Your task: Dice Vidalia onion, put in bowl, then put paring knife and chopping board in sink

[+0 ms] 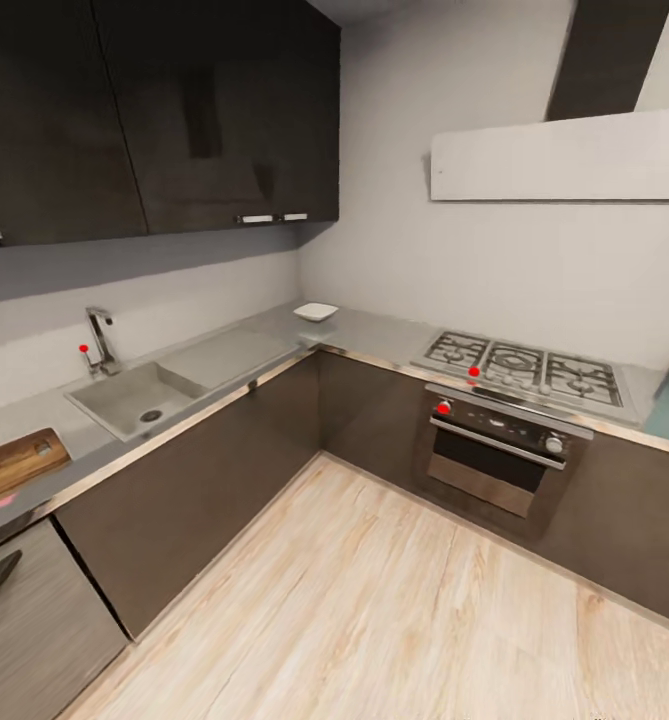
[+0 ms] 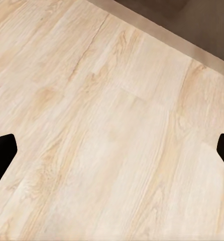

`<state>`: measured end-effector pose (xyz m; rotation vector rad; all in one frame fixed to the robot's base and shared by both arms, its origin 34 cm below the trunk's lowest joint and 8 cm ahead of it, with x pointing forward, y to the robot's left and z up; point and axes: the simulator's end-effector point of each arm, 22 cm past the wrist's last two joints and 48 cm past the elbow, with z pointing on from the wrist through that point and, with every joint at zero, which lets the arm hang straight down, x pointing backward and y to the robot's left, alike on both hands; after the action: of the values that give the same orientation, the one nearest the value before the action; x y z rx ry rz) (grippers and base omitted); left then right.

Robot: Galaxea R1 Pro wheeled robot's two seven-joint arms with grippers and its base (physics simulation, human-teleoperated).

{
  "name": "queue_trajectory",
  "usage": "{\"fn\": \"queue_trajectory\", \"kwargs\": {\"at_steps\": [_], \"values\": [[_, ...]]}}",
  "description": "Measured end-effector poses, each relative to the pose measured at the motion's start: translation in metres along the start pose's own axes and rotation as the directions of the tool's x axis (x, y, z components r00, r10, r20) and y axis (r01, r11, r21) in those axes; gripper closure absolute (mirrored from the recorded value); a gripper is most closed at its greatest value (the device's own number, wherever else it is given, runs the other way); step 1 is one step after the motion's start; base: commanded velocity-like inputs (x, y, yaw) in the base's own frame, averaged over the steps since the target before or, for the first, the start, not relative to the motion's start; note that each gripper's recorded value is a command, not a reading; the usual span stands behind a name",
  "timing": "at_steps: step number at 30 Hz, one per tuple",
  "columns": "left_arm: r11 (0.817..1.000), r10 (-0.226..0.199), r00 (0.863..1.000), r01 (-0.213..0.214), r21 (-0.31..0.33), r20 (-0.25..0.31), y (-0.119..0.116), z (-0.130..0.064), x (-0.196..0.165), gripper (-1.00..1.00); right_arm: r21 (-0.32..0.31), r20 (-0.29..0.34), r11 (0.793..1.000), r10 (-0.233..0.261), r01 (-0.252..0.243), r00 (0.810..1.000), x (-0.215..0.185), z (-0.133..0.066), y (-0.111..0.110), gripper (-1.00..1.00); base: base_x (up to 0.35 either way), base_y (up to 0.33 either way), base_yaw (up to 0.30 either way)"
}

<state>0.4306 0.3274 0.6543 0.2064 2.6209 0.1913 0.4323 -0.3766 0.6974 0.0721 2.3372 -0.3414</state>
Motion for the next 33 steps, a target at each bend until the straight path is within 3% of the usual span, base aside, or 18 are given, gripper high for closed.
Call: {"fn": "queue_trajectory", "kwargs": {"at_steps": [9,33], "values": [[0.999,-0.052,0.999,0.052,-0.015,-0.001,0.0039,-0.0002,0.0009,-1.0,-0.002,0.0,1.0,0.001,-0.001,1.0,0.0003,-0.0004,0.0013,-1.0,0.297,-0.048,-0.073],[0.998,-0.056,0.998,0.056,-0.018,-0.001,0.0055,-0.0002,0.001,-1.0,-0.004,0.001,1.0,0.0,0.0,1.0,0.0,-0.0004,0.0024,-1.0,0.32,-0.001,-0.001]]}}
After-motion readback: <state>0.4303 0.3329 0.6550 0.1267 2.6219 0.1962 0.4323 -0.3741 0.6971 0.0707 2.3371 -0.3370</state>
